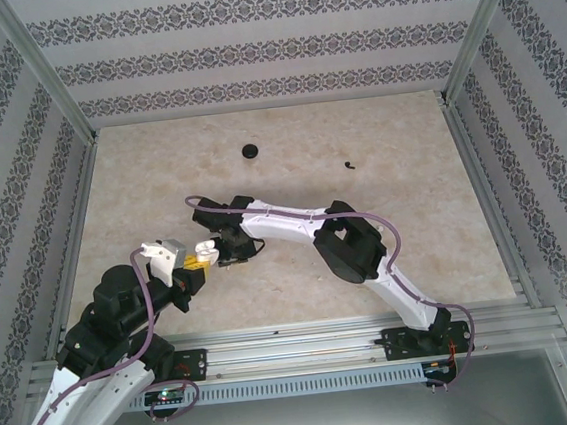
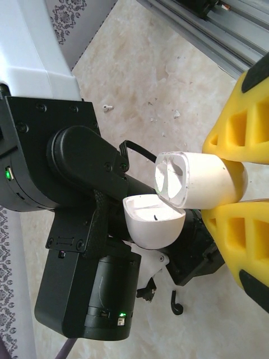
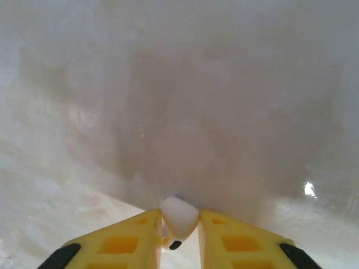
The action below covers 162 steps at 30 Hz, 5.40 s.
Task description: Insert the wireless bluetooth earbuds into the charging case
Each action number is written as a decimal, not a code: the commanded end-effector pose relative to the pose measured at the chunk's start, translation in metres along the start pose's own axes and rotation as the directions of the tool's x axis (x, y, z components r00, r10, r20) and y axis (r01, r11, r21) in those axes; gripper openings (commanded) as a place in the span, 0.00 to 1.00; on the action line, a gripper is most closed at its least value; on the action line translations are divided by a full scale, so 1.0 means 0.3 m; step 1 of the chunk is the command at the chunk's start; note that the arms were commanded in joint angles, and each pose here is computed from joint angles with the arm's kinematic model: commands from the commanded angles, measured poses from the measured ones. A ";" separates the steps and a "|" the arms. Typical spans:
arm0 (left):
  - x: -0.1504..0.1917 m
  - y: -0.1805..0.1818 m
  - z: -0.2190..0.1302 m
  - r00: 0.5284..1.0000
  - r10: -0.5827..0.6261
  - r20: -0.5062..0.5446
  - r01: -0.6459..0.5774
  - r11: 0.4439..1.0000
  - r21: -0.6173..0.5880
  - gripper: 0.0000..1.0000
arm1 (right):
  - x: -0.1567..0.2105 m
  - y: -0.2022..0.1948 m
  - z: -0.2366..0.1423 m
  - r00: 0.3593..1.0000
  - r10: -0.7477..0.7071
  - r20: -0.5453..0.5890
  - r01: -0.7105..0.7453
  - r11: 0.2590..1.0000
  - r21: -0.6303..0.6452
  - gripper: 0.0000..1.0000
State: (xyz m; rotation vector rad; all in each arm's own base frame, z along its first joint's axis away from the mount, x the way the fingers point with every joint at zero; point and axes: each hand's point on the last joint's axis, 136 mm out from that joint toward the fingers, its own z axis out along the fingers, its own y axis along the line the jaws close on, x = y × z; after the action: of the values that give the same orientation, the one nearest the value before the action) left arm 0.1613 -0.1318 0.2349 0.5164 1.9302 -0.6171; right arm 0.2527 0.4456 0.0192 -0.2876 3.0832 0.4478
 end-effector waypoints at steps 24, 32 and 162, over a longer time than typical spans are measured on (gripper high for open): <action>0.028 -0.084 0.142 1.000 -0.013 -0.020 0.017 0.980 0.199 0.00 | 0.206 -0.462 -0.148 0.972 -0.098 -0.214 0.134 0.977 0.163 0.12; 0.051 -0.067 0.148 0.999 -0.010 -0.048 0.018 0.985 0.171 0.00 | 0.186 -0.444 -0.157 0.967 -0.087 -0.239 0.133 0.974 0.181 0.23; -0.218 -0.249 0.200 0.952 -0.082 0.294 -0.088 0.848 0.522 0.00 | 0.235 0.004 -0.981 0.592 -0.482 0.646 0.710 0.692 -0.135 0.02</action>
State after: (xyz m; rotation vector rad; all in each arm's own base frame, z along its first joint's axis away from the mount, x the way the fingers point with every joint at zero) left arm 0.1917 -0.2321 0.2689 0.6970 1.5293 -1.1600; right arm 0.1912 0.3500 0.2957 -0.9588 2.0997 0.8944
